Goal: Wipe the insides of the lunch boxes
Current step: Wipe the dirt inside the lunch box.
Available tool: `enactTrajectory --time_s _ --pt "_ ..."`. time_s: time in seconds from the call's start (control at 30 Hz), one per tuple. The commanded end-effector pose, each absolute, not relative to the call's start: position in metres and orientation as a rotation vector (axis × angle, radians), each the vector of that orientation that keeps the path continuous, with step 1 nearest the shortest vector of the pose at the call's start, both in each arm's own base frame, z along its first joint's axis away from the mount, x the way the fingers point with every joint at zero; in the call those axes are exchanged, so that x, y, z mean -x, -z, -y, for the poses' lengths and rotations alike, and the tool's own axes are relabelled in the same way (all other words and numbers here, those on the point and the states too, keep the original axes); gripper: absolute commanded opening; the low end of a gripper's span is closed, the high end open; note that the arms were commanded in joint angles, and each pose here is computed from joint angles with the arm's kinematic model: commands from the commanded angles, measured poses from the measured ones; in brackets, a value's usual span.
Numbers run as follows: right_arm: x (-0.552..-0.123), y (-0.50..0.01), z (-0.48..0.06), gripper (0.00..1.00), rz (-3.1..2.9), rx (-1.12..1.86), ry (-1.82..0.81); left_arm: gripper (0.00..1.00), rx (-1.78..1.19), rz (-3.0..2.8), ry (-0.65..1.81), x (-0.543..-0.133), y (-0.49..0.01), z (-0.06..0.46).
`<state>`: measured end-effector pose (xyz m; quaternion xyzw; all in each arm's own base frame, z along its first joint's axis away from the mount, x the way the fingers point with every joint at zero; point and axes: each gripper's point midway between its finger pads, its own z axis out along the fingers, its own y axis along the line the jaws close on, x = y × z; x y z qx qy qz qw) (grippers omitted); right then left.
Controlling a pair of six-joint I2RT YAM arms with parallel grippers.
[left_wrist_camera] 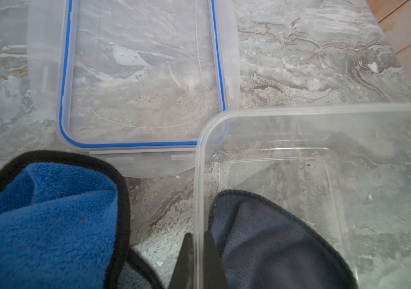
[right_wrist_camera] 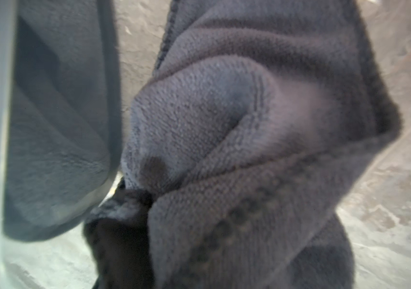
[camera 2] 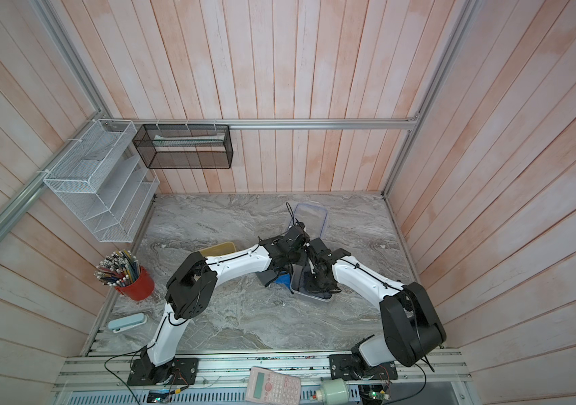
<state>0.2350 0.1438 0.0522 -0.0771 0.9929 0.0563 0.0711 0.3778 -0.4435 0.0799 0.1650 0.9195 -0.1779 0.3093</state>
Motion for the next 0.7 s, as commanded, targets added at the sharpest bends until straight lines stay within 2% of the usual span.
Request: enactTrajectory --time_s 0.0,0.37,0.53,0.67 --pt "-0.220 -0.046 -0.126 0.00 -3.066 0.290 0.038 0.00 -0.440 -2.383 0.394 -0.384 -0.091 0.433" --pt "-0.246 -0.040 -0.108 0.00 -3.045 0.195 0.288 0.00 -0.494 -2.406 0.407 -0.361 -0.083 0.439" --pt "-0.265 -0.039 -0.097 0.00 -2.996 0.107 0.308 0.00 -0.510 -2.426 0.440 -0.352 -0.076 0.441" --pt "-0.292 -0.051 -0.083 0.00 -2.917 -0.046 0.165 0.00 -0.557 -2.440 0.476 -0.335 -0.070 0.451"
